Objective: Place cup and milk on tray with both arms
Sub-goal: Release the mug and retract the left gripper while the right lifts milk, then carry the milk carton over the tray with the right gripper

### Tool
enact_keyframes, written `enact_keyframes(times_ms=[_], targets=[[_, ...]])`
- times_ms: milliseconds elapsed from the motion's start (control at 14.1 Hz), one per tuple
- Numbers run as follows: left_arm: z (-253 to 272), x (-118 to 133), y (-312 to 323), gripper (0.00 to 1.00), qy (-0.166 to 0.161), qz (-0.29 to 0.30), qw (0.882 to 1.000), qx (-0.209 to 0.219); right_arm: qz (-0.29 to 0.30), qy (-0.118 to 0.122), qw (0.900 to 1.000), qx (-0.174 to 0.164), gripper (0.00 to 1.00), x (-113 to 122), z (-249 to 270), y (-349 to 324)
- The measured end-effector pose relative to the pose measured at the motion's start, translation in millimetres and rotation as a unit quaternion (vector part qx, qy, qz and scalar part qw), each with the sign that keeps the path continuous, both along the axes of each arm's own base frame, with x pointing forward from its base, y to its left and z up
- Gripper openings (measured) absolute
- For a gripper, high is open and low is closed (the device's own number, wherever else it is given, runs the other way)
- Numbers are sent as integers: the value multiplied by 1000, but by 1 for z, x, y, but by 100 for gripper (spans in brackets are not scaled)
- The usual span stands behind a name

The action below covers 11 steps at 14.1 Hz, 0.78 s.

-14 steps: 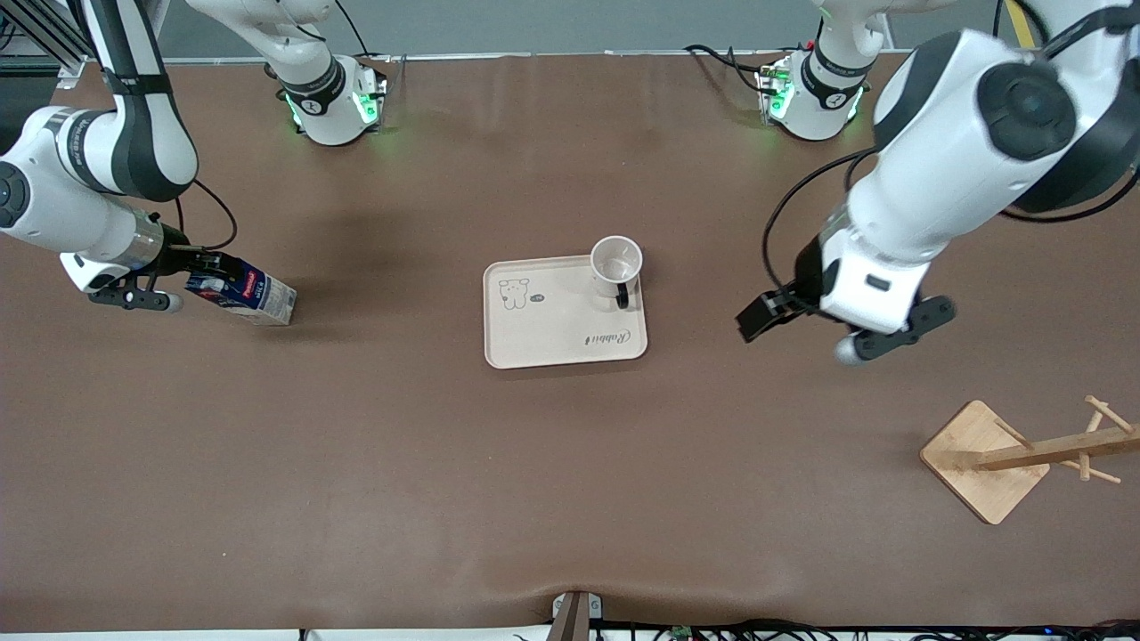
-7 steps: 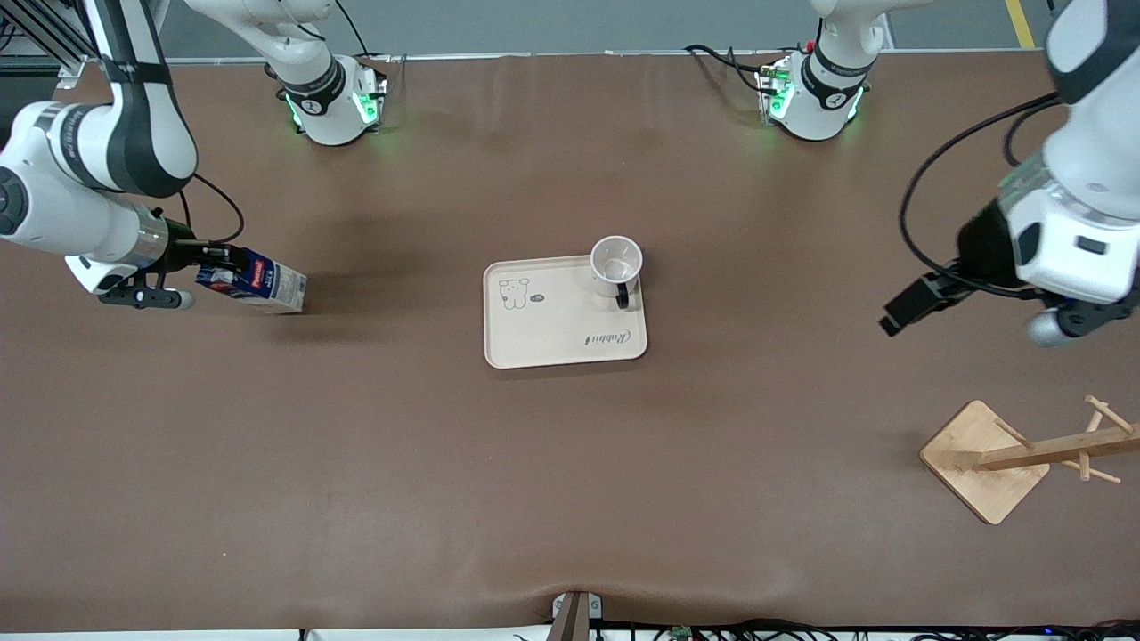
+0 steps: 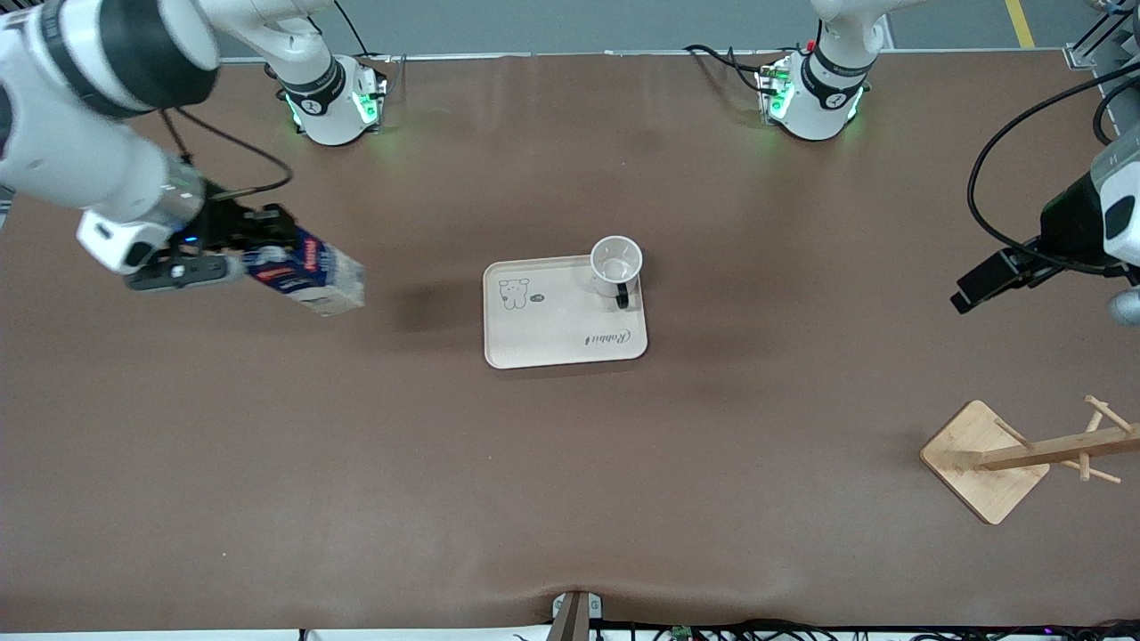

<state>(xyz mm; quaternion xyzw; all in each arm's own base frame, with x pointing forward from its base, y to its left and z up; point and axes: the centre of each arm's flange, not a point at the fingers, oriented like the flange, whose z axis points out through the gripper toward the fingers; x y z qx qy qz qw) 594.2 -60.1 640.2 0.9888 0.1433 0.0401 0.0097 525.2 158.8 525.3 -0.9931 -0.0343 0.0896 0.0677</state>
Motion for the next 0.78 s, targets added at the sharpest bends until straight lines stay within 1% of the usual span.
enact_keyframes(times_ms=[71, 213, 427, 498, 640, 783], targets=[[3, -7, 8, 100, 7, -18, 1000, 11, -2, -2, 1000, -3, 59, -3, 1, 37], [10, -23, 27, 100, 15, -38, 999, 24, 12, -9, 1000, -4, 59, -5, -6, 99], [9, -45, 34, 100, 25, -47, 998, 33, 48, -34, 998, 5, 59, -4, -34, 163], [10, -50, 35, 100, 25, -52, 998, 35, 52, -38, 998, 6, 59, -5, -47, 180], [15, -56, 37, 100, 22, -55, 998, 37, 29, -33, 999, -1, 59, -9, -76, 210], [16, -57, 39, 100, 21, -58, 997, 37, 3, -24, 1000, -13, 59, -19, -107, 242]])
